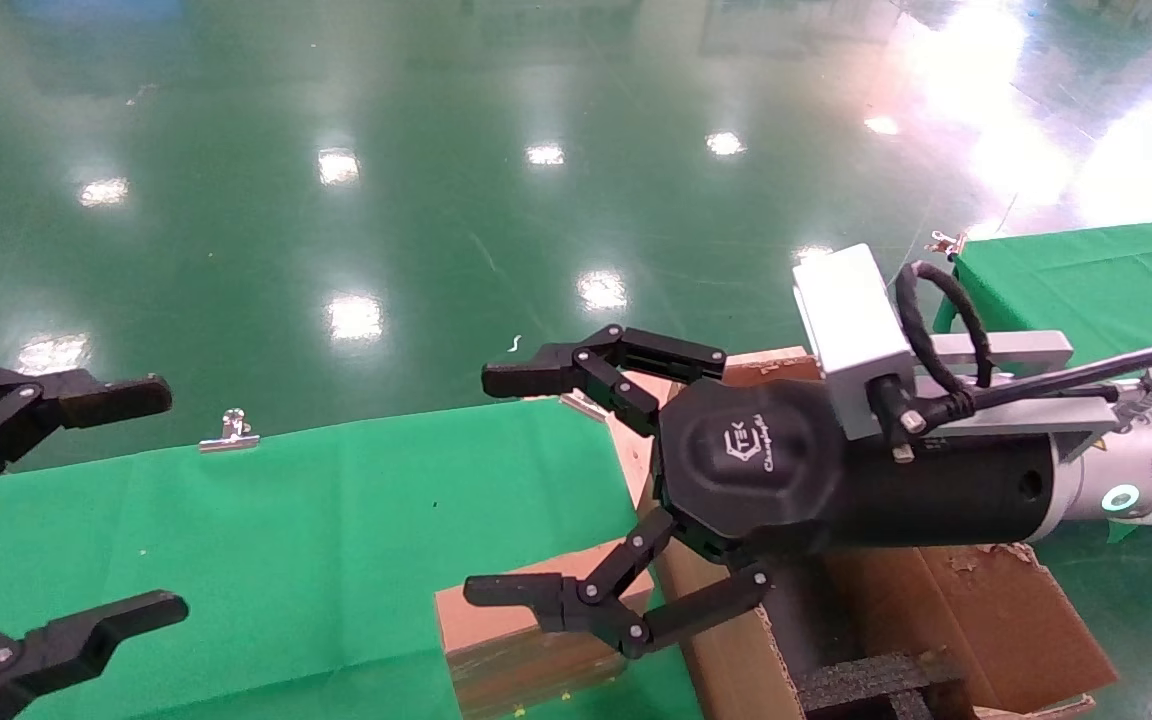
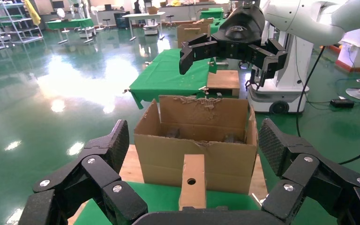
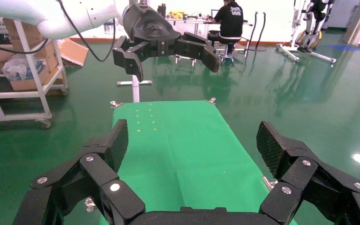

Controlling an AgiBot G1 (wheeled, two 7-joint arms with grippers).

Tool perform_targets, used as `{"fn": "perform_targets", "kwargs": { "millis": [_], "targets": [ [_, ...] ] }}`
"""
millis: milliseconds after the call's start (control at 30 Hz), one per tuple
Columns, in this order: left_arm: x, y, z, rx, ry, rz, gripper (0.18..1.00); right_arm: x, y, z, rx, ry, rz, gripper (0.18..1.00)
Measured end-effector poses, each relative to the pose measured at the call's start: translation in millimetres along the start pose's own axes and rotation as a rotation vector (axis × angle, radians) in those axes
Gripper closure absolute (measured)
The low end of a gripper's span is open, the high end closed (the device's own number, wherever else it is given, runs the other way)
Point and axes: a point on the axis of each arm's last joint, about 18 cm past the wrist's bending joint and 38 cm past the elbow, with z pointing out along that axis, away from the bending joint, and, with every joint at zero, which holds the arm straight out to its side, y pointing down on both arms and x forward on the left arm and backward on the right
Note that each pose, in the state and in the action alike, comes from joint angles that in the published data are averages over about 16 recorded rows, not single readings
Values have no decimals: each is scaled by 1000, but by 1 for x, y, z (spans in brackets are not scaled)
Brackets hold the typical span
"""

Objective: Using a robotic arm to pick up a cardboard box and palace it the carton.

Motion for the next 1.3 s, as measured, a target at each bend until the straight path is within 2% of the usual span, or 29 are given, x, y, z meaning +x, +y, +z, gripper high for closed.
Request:
{"fn": "perform_targets", "kwargs": {
  "millis": [833,1033,1300],
  "targets": [
    [0,0,0,0,0,0,192,0,3,0,-14,0,2,178],
    [0,0,0,0,0,0,222,3,17,4,-93,-3,5,178],
    [0,0,0,0,0,0,306,14,54,16,-287,-18,4,178]
  ]
}}
